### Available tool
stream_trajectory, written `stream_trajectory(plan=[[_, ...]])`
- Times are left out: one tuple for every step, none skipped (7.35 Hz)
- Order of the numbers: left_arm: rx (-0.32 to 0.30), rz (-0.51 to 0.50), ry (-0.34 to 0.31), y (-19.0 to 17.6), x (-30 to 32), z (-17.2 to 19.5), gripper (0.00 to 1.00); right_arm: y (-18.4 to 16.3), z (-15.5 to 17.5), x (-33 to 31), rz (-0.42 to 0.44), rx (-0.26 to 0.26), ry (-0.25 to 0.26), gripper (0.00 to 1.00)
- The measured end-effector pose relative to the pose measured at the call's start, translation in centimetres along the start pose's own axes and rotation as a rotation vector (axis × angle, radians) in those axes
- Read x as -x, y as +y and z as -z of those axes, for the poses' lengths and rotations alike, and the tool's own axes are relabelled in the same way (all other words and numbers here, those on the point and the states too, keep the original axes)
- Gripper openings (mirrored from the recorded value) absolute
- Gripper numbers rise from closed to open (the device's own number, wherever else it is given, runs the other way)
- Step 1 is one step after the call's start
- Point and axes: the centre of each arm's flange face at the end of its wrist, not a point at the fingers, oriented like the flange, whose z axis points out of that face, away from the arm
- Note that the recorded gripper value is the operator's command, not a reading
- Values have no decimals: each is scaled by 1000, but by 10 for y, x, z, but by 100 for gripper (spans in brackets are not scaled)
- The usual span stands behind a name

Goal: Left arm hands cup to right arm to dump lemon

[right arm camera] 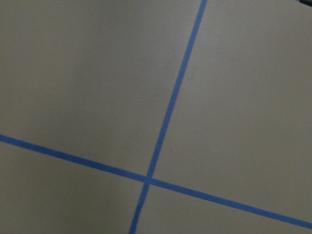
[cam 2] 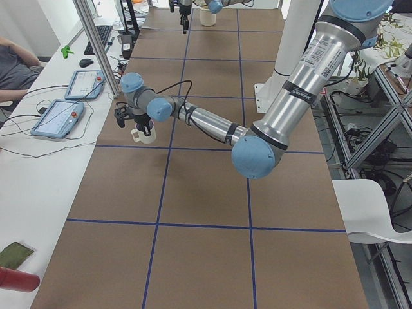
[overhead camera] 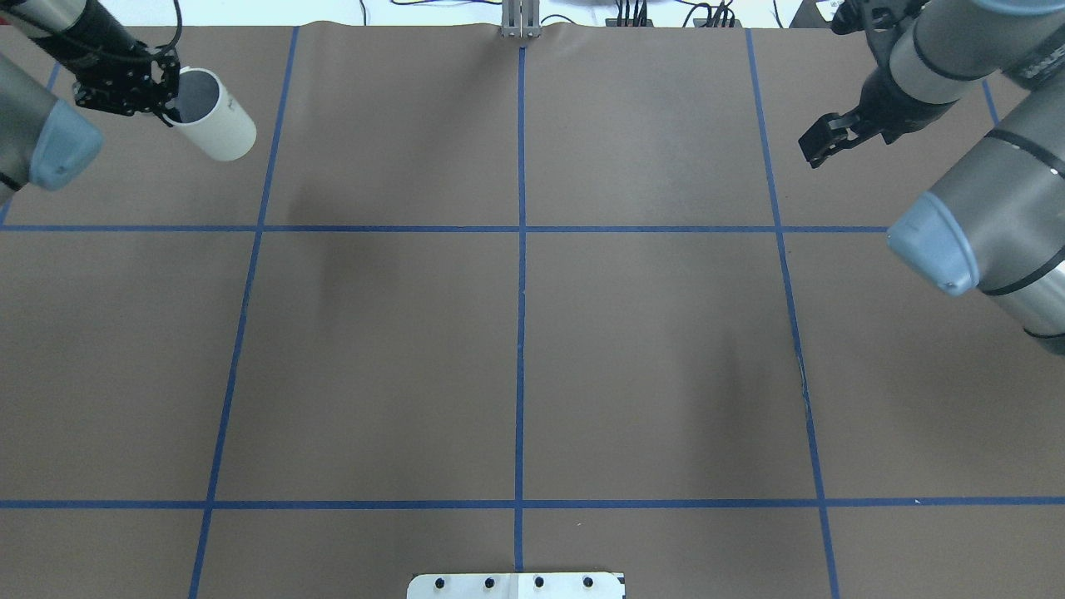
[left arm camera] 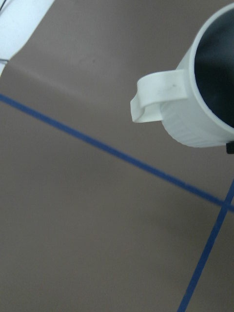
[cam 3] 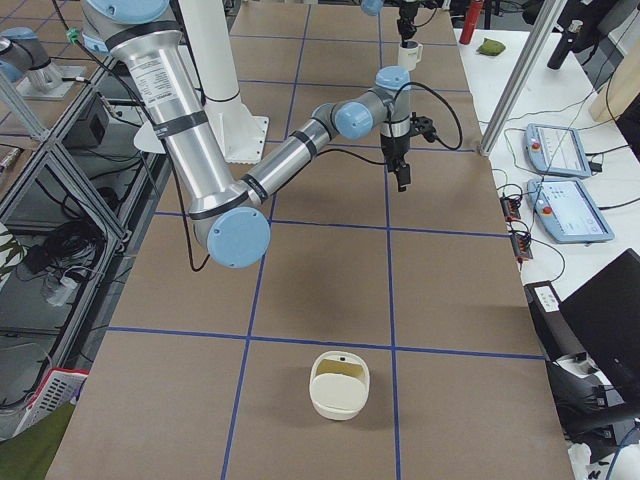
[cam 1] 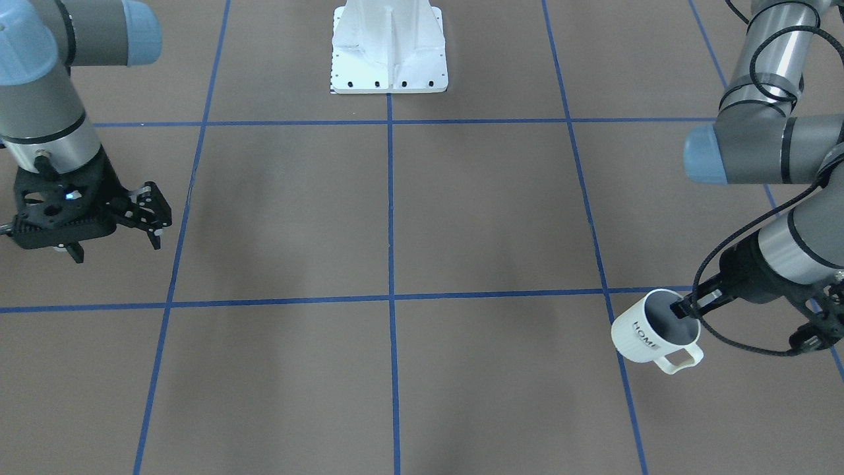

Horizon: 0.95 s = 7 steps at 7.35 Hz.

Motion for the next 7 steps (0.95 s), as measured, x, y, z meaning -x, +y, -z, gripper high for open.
stream_trajectory(plan=[[28, -47, -53, 15, 29, 0, 0, 7, -6, -33, 5, 41, -25, 100], [62, -70, -98, 31, 50, 2, 0, 20, -14, -61, 17, 73, -36, 100], [93, -84, -129, 46, 73, 0, 0, 34, -21, -83, 28, 96, -41, 100], [114, -97, -146, 58, 96, -5, 0, 46, -25, -101, 29, 109, -42, 100], [127, -99, -156, 67, 116, -11, 0, 56, -27, -114, 18, 118, -41, 100], [135, -94, -162, 74, 135, -18, 0, 65, -28, -125, 4, 125, -38, 100], [139, -88, -164, 80, 152, -24, 0, 75, -29, -135, -10, 132, -33, 100]])
